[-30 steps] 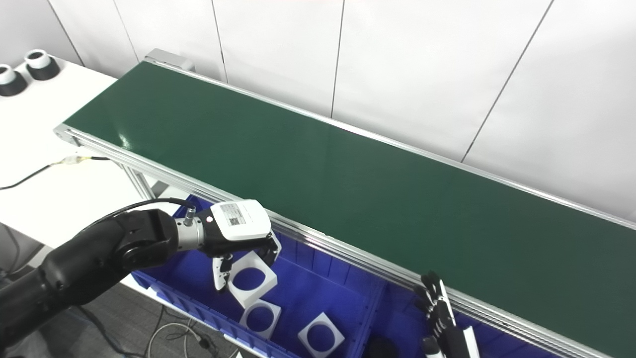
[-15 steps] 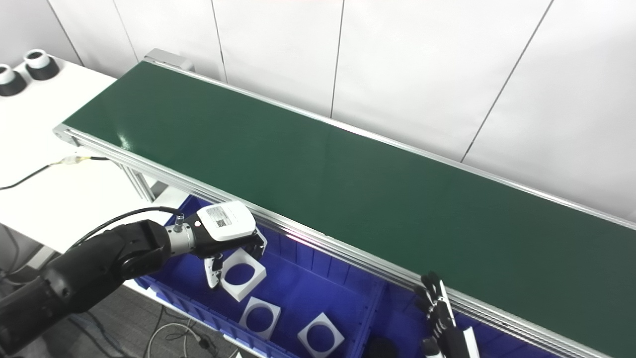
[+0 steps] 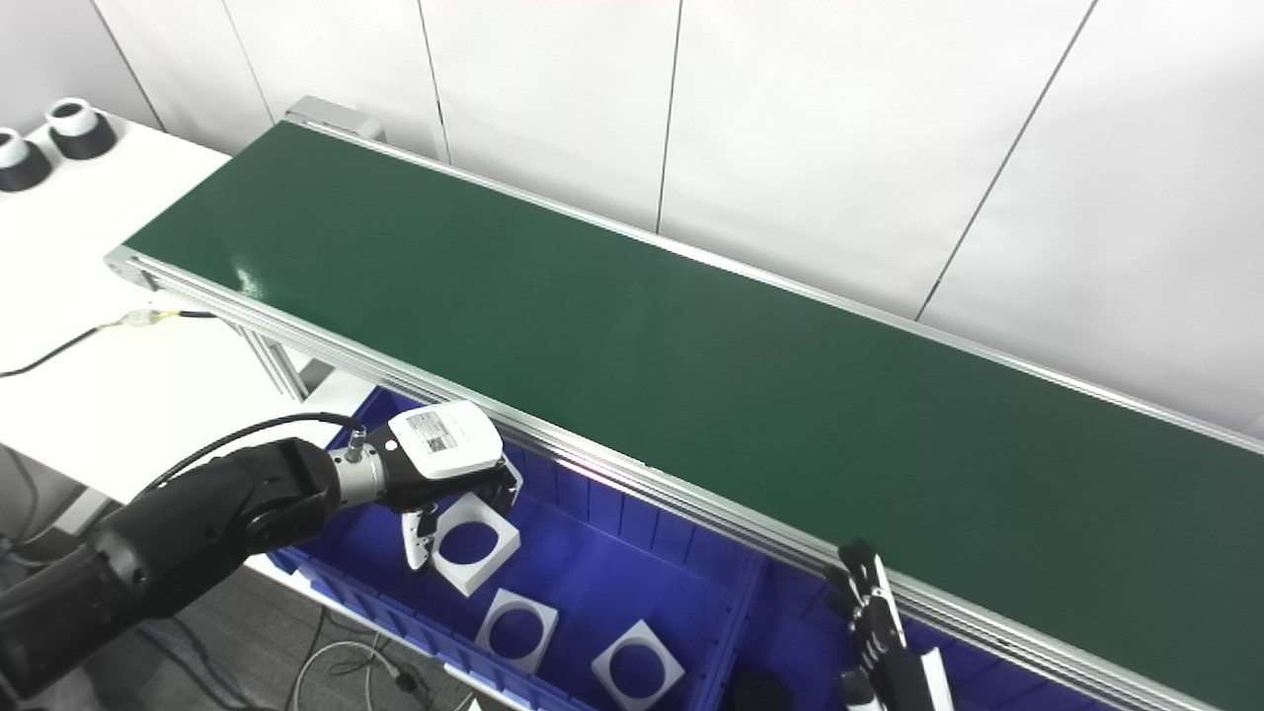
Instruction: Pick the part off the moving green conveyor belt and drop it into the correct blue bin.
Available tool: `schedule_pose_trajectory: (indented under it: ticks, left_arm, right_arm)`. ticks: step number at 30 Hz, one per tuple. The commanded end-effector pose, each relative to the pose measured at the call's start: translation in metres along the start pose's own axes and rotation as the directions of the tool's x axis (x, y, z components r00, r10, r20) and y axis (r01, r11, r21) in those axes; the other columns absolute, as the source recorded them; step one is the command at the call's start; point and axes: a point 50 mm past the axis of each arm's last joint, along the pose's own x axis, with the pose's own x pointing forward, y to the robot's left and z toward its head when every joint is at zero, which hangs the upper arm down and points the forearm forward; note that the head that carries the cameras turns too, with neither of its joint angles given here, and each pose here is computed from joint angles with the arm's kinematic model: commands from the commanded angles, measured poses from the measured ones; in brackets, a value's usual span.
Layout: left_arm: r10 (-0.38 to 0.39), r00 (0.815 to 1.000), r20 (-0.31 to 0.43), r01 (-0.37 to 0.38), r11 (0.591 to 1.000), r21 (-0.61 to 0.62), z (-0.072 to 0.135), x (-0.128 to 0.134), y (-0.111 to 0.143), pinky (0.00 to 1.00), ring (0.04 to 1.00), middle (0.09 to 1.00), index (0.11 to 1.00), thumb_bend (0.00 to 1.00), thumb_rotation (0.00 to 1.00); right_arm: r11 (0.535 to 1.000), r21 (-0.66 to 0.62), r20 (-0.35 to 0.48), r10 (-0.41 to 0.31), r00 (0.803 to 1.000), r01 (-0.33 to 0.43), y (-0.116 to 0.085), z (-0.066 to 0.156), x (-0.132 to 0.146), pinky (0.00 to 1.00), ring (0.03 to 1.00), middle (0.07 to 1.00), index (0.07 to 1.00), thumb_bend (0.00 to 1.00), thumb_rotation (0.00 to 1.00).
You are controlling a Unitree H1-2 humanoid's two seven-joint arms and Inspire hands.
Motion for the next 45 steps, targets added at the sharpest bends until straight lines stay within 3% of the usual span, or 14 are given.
schedule_pose_trajectory:
  ticks: [1, 3, 4, 5, 6, 10, 22, 28, 32, 35, 39, 42, 45]
  left_arm:
    - [0.033, 0.999, -0.004, -0.033, 0.999, 0.009, -0.008, 0.001, 0.016, 0.33, 0.380, 0.428, 0.508, 0.52, 0.00]
    - [0.014, 1.000, -0.002, -0.014, 1.000, -0.012, -0.008, 0.000, 0.017, 0.44, 0.472, 0.510, 0.497, 0.52, 0.04]
    - [0.007, 1.000, -0.001, -0.007, 1.000, -0.016, -0.008, 0.000, 0.017, 0.47, 0.503, 0.543, 0.541, 0.76, 0.11]
    - [-0.007, 1.000, 0.001, 0.007, 1.000, -0.005, -0.007, 0.000, 0.018, 0.49, 0.519, 0.560, 0.564, 0.88, 0.14]
    - [-0.017, 1.000, 0.002, 0.017, 1.000, 0.004, -0.006, -0.001, 0.020, 0.59, 0.624, 0.646, 0.636, 0.98, 0.27]
    - [-0.040, 0.999, 0.006, 0.040, 0.999, 0.023, -0.006, -0.001, 0.024, 0.63, 0.675, 0.698, 0.691, 1.00, 0.37]
    - [-0.036, 0.999, 0.007, 0.036, 0.999, 0.020, -0.004, -0.003, 0.027, 0.59, 0.654, 0.699, 0.695, 1.00, 0.41]
    - [0.008, 0.995, 0.102, -0.006, 1.000, -0.020, 0.010, -0.007, 0.043, 0.58, 0.643, 0.692, 0.687, 1.00, 0.46]
    - [0.065, 0.974, 0.215, -0.050, 0.996, -0.073, 0.030, -0.013, 0.059, 0.55, 0.624, 0.685, 0.676, 1.00, 0.52]
    - [0.140, 0.945, 0.296, -0.088, 0.979, -0.182, 0.044, -0.015, 0.063, 0.54, 0.617, 0.700, 0.683, 1.00, 0.53]
    - [0.246, 0.891, 0.382, -0.101, 0.927, -0.361, 0.067, -0.020, 0.065, 0.56, 0.641, 0.722, 0.693, 1.00, 0.57]
    - [0.300, 0.869, 0.394, -0.080, 0.871, -0.485, 0.083, -0.024, 0.068, 0.57, 0.659, 0.729, 0.698, 1.00, 0.58]
    - [0.368, 0.853, 0.371, -0.082, 0.796, -0.599, 0.097, -0.031, 0.072, 0.54, 0.654, 0.734, 0.696, 1.00, 0.49]
  right_arm:
    - [1.000, -0.014, 0.068, -0.009, 0.998, 0.010, -0.001, 0.013, 0.005, 0.89, 0.930, 0.968, 1.000, 0.85, 0.91]
    - [1.000, -0.013, 0.067, -0.007, 0.998, 0.008, -0.002, 0.013, 0.005, 0.89, 0.932, 0.969, 1.000, 0.85, 0.91]
    - [1.000, -0.013, 0.068, -0.006, 0.998, 0.007, -0.002, 0.014, 0.005, 0.89, 0.933, 0.970, 1.000, 0.85, 0.91]
    - [1.000, -0.014, 0.069, -0.005, 0.998, 0.006, -0.002, 0.013, 0.005, 0.89, 0.934, 0.970, 1.000, 0.85, 0.91]
    - [1.000, -0.015, 0.069, -0.005, 0.998, 0.006, -0.002, 0.013, 0.005, 0.89, 0.932, 0.970, 1.000, 0.84, 0.91]
    - [1.000, -0.014, 0.069, -0.005, 0.998, 0.006, -0.002, 0.013, 0.005, 0.89, 0.930, 0.968, 0.999, 0.84, 0.91]
    - [1.000, -0.014, 0.067, -0.004, 0.998, 0.005, -0.002, 0.013, 0.006, 0.88, 0.926, 0.964, 0.997, 0.84, 0.91]
    - [1.000, -0.013, 0.068, 0.000, 0.998, 0.001, -0.003, 0.013, 0.005, 0.88, 0.928, 0.964, 1.000, 0.83, 0.91]
    - [1.000, -0.014, 0.072, 0.003, 0.997, -0.002, -0.003, 0.013, 0.005, 0.88, 0.924, 0.962, 0.998, 0.82, 0.91]
    - [1.000, -0.020, 0.072, 0.006, 0.997, -0.004, -0.002, 0.012, 0.005, 0.87, 0.919, 0.960, 0.997, 0.82, 0.91]
    - [1.000, -0.016, 0.070, 0.006, 0.998, -0.005, 0.002, 0.010, 0.007, 0.87, 0.915, 0.959, 0.993, 0.81, 0.91]
    - [1.000, -0.012, 0.071, 0.006, 0.997, -0.005, 0.009, 0.011, 0.010, 0.86, 0.912, 0.956, 0.991, 0.82, 0.91]
    - [1.000, -0.002, 0.074, 0.000, 0.997, 0.000, 0.020, 0.012, 0.013, 0.87, 0.908, 0.955, 0.983, 0.84, 0.90]
